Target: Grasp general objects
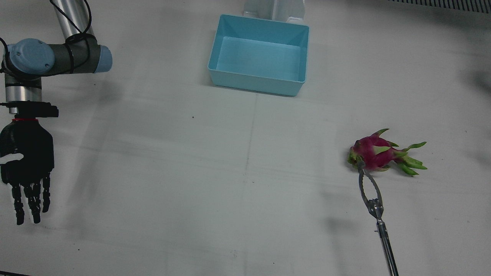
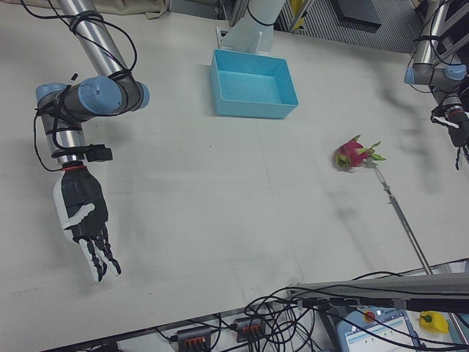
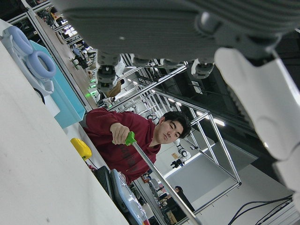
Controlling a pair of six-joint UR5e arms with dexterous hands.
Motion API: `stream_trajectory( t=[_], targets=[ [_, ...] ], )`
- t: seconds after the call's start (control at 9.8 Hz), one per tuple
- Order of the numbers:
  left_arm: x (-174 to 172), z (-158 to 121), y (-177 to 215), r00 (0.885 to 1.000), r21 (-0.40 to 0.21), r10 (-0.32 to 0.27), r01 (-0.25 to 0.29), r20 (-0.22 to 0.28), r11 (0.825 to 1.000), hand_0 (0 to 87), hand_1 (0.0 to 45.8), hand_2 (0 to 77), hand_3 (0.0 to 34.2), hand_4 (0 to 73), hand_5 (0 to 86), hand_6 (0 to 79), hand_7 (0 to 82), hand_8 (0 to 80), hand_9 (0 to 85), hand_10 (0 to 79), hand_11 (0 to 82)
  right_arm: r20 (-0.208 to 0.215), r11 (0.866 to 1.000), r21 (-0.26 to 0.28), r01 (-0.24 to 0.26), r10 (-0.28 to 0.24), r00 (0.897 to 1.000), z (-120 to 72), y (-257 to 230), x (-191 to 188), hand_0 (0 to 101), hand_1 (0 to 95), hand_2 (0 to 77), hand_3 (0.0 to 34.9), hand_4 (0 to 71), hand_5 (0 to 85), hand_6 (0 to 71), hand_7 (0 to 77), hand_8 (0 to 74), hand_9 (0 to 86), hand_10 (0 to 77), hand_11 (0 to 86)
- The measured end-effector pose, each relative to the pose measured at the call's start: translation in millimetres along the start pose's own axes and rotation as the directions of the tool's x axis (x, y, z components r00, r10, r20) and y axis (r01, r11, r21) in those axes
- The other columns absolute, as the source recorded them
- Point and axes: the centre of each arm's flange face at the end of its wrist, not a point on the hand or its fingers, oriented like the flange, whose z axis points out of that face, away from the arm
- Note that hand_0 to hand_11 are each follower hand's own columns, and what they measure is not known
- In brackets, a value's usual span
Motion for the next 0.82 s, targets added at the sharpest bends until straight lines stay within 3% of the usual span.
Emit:
stream_trajectory(
  t=[0.51, 0.71, 0.82],
  targets=[
    [0.0, 1.0, 1.5, 1.0, -0.004, -0.001, 0.001, 0.001, 1.0, 52.0, 0.0, 4.4, 13.9, 0.5, 1.6, 0.0, 0.5, 1.1, 0.5, 22.9, 1.1, 0.0, 1.0, 0.0, 0.0, 0.0, 1.0, 0.0, 0.1, 0.0, 0, 6.5, 1.6, 0.0, 0.0, 0.0, 0.0, 0.0, 0.0, 1.1, 0.0, 1.1],
    [1.4, 7.4, 11.4, 1.0, -0.031, -0.004, 0.004, 0.012, 1.0, 52.4, 0.0, 21.3, 15.0, 0.5, 1.6, 0.0, 0.5, 1.1, 0.5, 22.4, 1.1, 0.0, 1.0, 0.0, 0.0, 0.0, 1.0, 0.0, 0.1, 0.0, 0, 6.5, 1.6, 0.0, 0.0, 0.0, 0.0, 0.0, 0.0, 1.1, 0.0, 1.1],
    [1.4, 18.7, 28.2, 0.999, -0.076, 0.016, -0.012, 0.048, 0.997, 52.4, 0.0, 21.3, 15.0, 0.5, 1.6, 0.0, 0.5, 1.1, 0.5, 22.4, 1.1, 0.0, 1.0, 0.0, 0.0, 0.0, 1.0, 0.0, 0.1, 0.0, 0, 6.5, 1.6, 0.0, 0.0, 0.0, 0.0, 0.0, 0.0, 1.1, 0.0, 1.1]
  ],
)
